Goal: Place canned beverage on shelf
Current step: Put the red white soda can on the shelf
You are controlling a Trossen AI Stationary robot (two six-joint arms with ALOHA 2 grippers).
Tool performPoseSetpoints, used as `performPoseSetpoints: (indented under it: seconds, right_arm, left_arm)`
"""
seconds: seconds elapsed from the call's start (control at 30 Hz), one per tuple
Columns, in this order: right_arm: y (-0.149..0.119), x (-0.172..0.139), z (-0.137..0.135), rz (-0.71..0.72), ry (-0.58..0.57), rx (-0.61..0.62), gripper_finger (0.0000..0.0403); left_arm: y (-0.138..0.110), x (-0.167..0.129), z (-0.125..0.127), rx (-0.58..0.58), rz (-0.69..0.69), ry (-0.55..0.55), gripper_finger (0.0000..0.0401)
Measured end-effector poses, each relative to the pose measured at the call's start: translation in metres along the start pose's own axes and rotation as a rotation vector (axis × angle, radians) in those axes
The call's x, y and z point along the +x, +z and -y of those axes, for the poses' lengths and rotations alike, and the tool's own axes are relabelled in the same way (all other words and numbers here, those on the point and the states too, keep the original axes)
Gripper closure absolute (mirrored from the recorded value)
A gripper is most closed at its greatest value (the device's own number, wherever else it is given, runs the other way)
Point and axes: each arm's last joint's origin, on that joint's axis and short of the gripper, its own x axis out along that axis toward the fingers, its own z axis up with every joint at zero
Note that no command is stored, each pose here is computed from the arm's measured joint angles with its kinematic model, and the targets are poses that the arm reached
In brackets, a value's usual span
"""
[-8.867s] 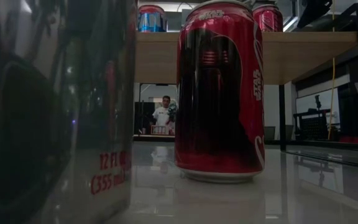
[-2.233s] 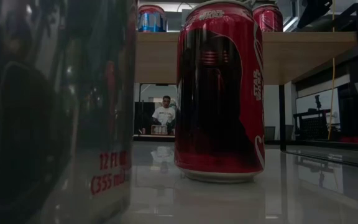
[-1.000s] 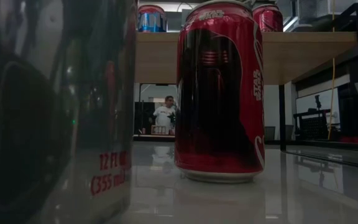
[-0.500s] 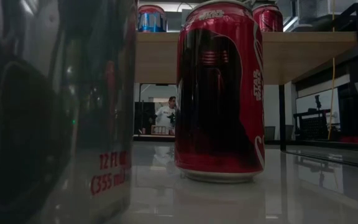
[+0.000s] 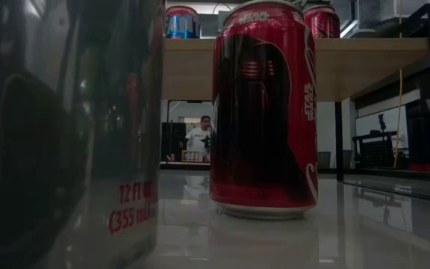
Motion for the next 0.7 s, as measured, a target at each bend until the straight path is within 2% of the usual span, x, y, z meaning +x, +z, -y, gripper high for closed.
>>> performPoseSetpoints:
  seconds: [0.13,0.3,0.5,0.7]
  right_arm:
    - [0.001,0.009,0.008,0.01,0.005,-0.015,0.0015]
    - [-0.001,0.03,0.025,0.021,0.091,0.022,0.0015]
    - [-0.016,0.063,0.042,-0.051,0.129,0.033,0.0015]
    - [-0.032,0.087,0.053,-0.124,0.12,-0.031,0.0015]
  left_arm:
    - [0.0,0.0,0.0,-0.001,0.0,0.0,0.0073]
    - [0.0,0.0,0.0,-0.002,-0.003,-0.004,0.0073]
    - [0.0,0.0,0.001,-0.003,-0.011,-0.019,0.0073]
    - [0.0,0.0,0.001,-0.002,-0.01,-0.018,0.0073]
